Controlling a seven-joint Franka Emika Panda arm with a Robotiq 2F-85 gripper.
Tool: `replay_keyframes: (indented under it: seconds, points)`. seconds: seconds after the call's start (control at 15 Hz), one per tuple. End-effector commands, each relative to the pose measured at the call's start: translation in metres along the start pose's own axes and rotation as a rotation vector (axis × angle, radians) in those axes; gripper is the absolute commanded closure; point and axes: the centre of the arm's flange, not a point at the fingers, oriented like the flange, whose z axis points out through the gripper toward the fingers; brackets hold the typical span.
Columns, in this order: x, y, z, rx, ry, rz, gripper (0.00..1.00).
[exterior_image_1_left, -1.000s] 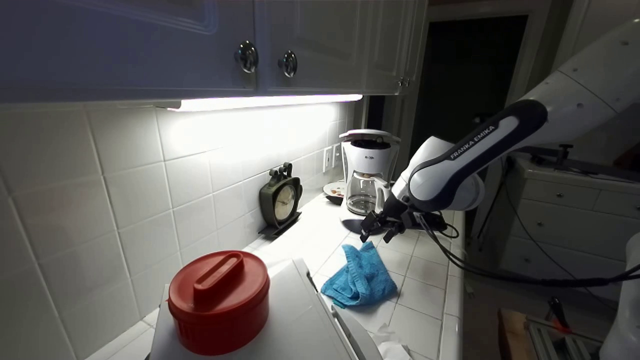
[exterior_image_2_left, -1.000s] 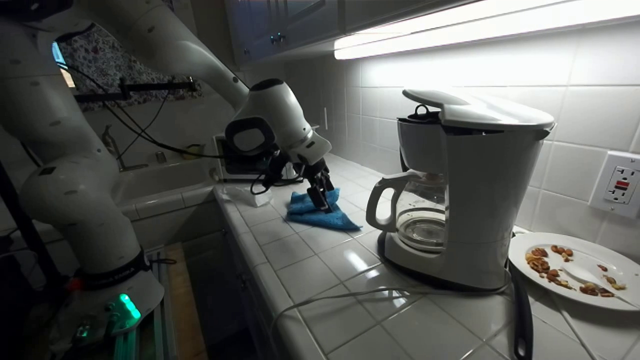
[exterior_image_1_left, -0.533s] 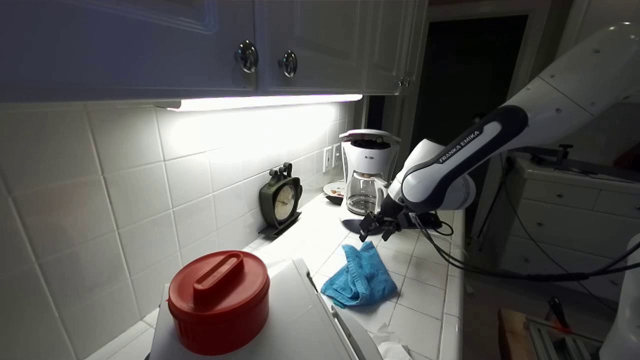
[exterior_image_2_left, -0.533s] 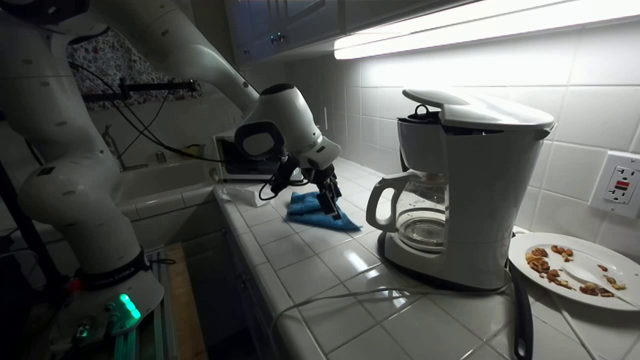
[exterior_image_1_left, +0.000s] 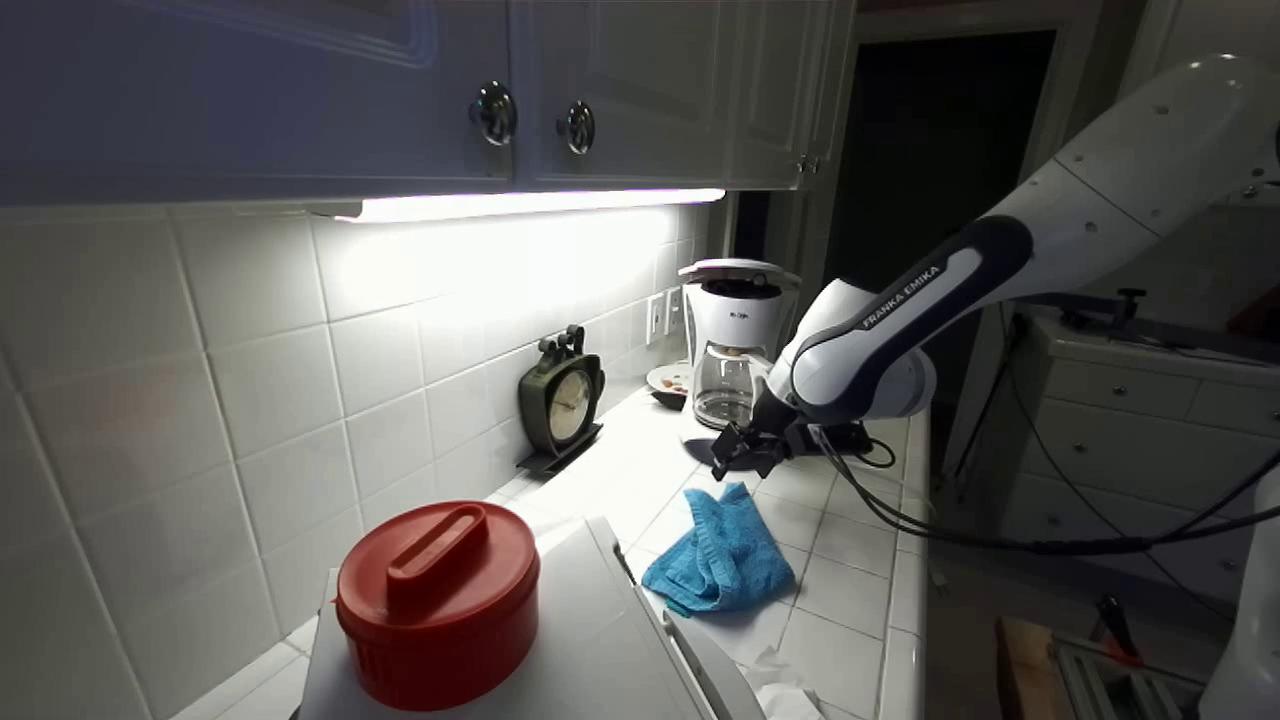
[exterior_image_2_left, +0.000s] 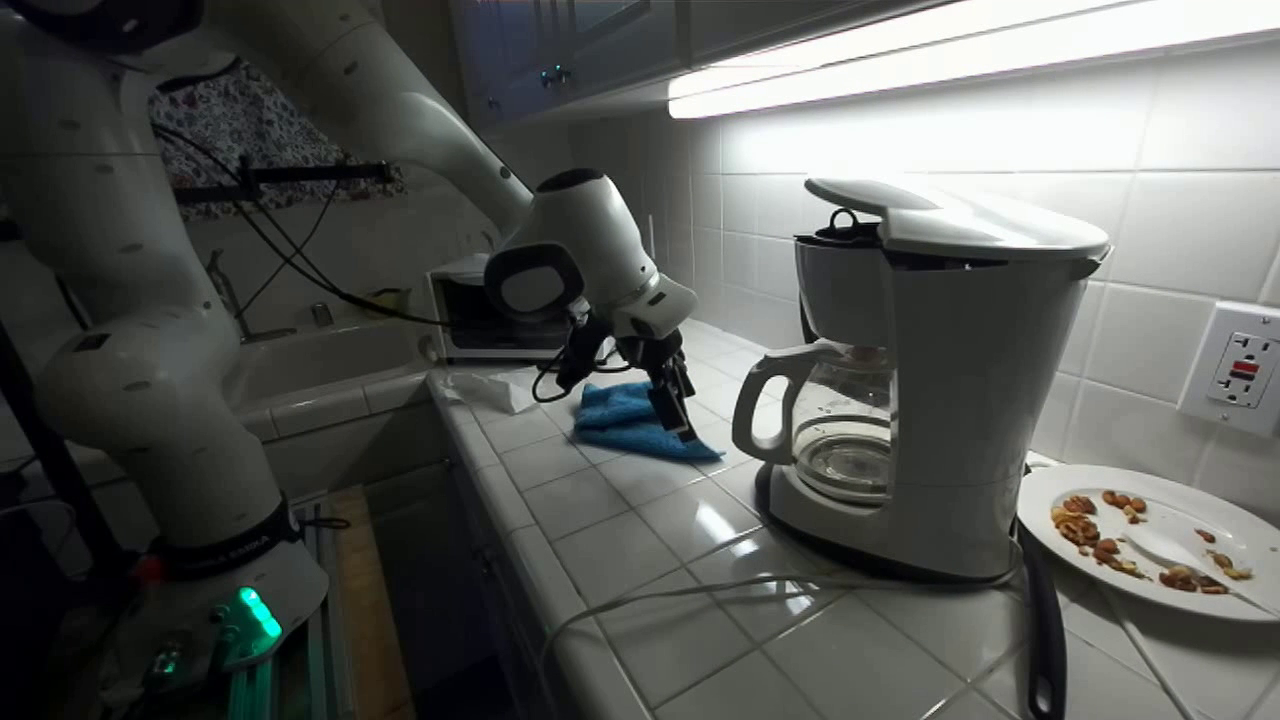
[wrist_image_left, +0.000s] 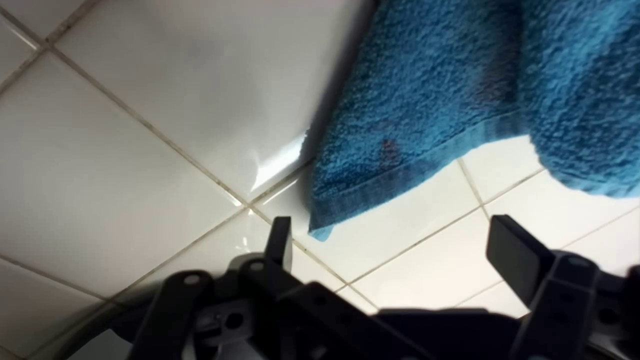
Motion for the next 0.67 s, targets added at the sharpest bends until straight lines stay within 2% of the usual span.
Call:
replay_keyframes:
  seconds: [0.0,0.6]
  points:
    - [0.0081,-0.0032,0.0029,-0.011,-0.008,-0.034,0.0]
    - [0.0083,-0.0043,0.0106,-0.016,-0.016,-0.044,0.0]
